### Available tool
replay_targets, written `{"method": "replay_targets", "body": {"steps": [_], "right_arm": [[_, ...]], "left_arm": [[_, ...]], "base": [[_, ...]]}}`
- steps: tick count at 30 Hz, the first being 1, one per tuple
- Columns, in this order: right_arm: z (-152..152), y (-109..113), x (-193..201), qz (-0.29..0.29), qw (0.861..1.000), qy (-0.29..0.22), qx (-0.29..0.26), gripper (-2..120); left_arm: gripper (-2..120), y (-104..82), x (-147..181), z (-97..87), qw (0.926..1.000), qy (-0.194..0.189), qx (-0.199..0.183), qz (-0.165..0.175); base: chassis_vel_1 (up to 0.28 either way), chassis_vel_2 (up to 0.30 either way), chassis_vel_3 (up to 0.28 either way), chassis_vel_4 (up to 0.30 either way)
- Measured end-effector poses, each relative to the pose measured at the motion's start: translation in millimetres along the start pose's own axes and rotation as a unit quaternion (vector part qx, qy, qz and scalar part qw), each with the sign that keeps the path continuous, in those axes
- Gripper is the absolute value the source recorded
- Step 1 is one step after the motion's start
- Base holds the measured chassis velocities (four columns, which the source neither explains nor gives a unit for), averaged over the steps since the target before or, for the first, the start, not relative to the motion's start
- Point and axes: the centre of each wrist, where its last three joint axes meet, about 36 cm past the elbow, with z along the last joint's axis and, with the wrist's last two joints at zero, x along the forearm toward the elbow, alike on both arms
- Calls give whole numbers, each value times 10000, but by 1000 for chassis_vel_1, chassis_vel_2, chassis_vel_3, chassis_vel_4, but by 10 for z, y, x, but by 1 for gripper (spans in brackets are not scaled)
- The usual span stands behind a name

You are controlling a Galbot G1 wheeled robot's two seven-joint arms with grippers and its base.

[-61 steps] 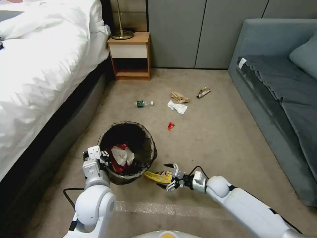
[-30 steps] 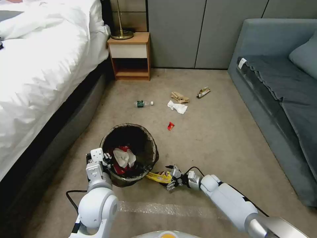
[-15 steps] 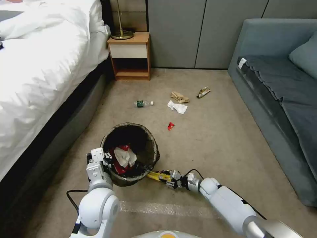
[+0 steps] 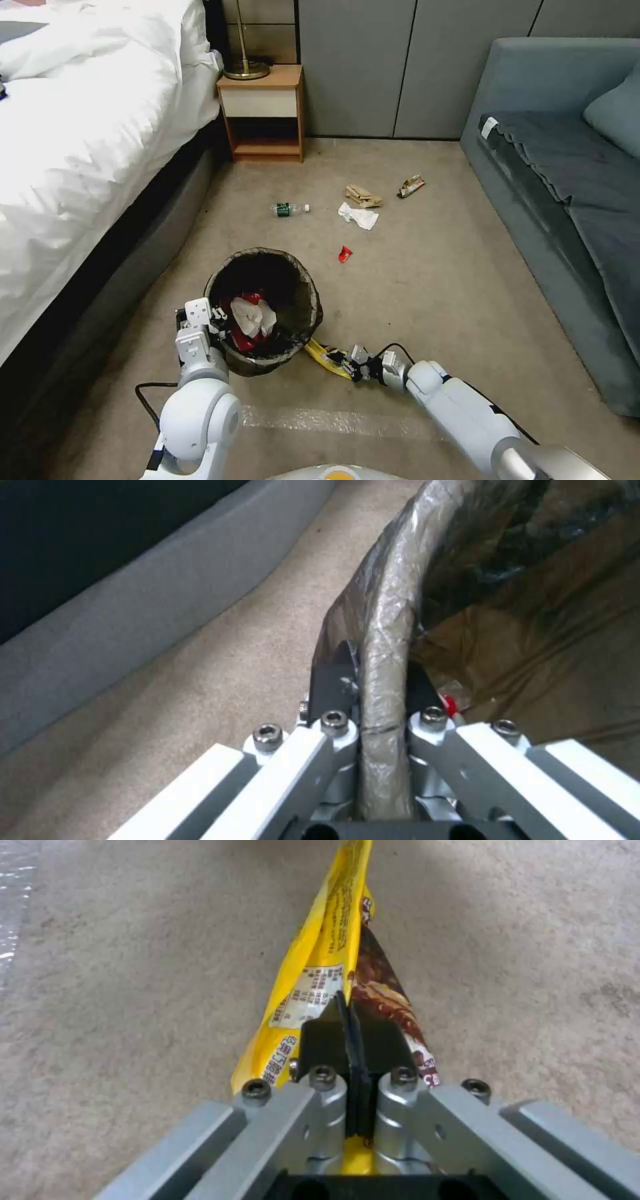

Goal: Pick up the trash bin, then pick up the garbage from the floor and place it into the trash bin.

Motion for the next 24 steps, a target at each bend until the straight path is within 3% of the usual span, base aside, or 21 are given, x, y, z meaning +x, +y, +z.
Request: {"method": "replay_targets", "body": {"steps": [10, 15, 18, 24], "right_arm": [[-33, -33, 8, 155, 9997, -184, 44, 0], [-157, -22, 44, 910, 9930, -756, -40, 0], [-191, 18, 129, 1364, 9846, -1073, -223, 0], [-290, -23, 441, 2386, 9530, -1777, -579, 0]], "left_arm": [[1, -9, -5, 2, 10000, -1, -8, 22], [1, 3, -32, 26, 10000, 30, -32, 9], [1, 11, -45, 17, 10000, 16, -30, 4], [1, 37, -53, -12, 10000, -13, -22, 3]], "base": [[0, 0, 0, 0], [0, 0, 0, 0], [0, 0, 0, 0], [0, 0, 0, 0]]}}
